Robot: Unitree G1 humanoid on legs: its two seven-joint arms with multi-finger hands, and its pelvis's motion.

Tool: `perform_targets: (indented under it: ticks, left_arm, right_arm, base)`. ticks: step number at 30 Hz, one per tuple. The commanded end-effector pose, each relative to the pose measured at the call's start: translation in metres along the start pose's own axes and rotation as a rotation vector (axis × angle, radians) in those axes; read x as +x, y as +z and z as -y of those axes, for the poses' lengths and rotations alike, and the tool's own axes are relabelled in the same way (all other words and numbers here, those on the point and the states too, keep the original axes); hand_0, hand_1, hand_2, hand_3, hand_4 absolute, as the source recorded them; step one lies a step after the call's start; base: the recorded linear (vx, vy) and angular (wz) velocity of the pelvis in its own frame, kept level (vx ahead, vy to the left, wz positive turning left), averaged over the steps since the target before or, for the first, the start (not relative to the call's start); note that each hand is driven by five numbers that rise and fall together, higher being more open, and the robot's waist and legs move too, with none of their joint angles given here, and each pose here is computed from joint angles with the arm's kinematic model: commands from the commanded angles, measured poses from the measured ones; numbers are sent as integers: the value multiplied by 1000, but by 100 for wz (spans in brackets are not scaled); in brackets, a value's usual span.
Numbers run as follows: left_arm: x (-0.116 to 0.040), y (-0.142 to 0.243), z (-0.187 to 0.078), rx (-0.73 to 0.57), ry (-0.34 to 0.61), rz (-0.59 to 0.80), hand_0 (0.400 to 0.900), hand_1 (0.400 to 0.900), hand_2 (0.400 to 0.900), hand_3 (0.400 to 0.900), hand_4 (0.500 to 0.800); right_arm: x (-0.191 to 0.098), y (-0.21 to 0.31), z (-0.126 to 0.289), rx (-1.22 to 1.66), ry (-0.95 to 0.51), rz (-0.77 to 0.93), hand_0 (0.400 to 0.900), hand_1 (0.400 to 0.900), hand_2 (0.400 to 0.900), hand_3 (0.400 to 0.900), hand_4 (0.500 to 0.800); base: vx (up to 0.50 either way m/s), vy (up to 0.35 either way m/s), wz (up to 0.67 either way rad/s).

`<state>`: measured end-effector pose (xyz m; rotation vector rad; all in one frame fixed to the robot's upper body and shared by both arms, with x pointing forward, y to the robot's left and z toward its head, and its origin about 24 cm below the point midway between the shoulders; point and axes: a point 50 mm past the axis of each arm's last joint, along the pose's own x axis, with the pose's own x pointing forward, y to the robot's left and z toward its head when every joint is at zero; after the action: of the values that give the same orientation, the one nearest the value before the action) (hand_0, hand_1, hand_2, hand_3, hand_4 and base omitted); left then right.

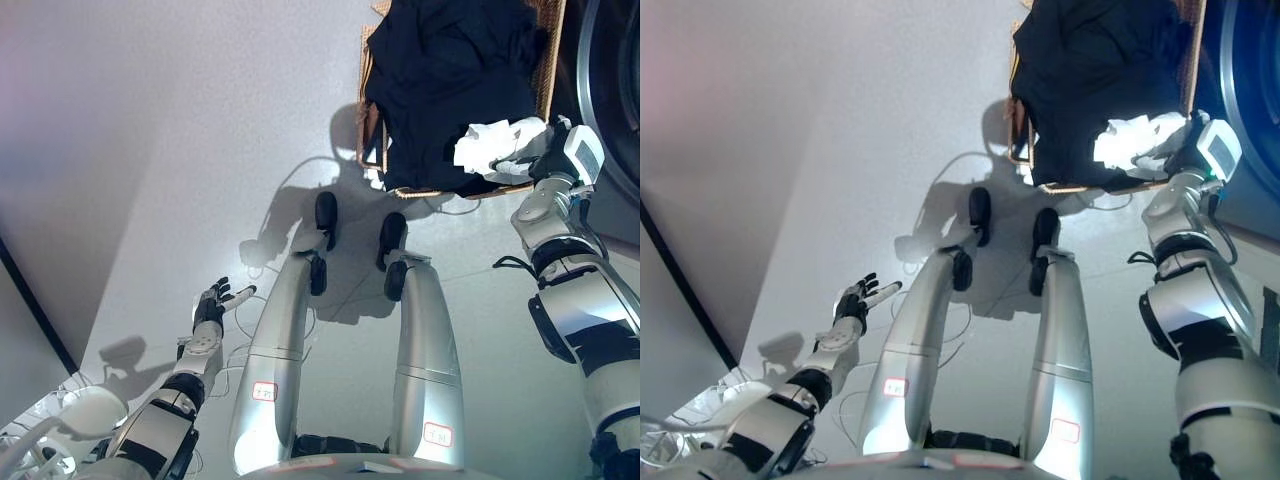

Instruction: Put the clothes in the basket into the washing machine.

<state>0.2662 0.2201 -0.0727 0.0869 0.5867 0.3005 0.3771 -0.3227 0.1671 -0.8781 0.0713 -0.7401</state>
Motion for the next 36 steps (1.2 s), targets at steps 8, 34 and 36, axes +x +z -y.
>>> perform_targets:
  ticks: [8,34,36]
  left_arm:
    - [-16,-44,-7,-5,48,-101,900,900,900,900,800]
    - [-18,-63,-32,-99,173,-236,900,900,900,900,800]
    - [-19,-68,-32,-110,171,-259,900,900,900,900,800]
  right_arm:
    - [7,-32,29,-100,-85,-48,400,400,400,400,500]
    - [13,-12,56,1529,-365,-262,400,400,400,400,500]
    - [17,-9,61,1684,-396,-308,400,400,400,400,500]
  base:
    - [-3,-18,4]
    - [6,-1,-2]
    - [37,-44,2]
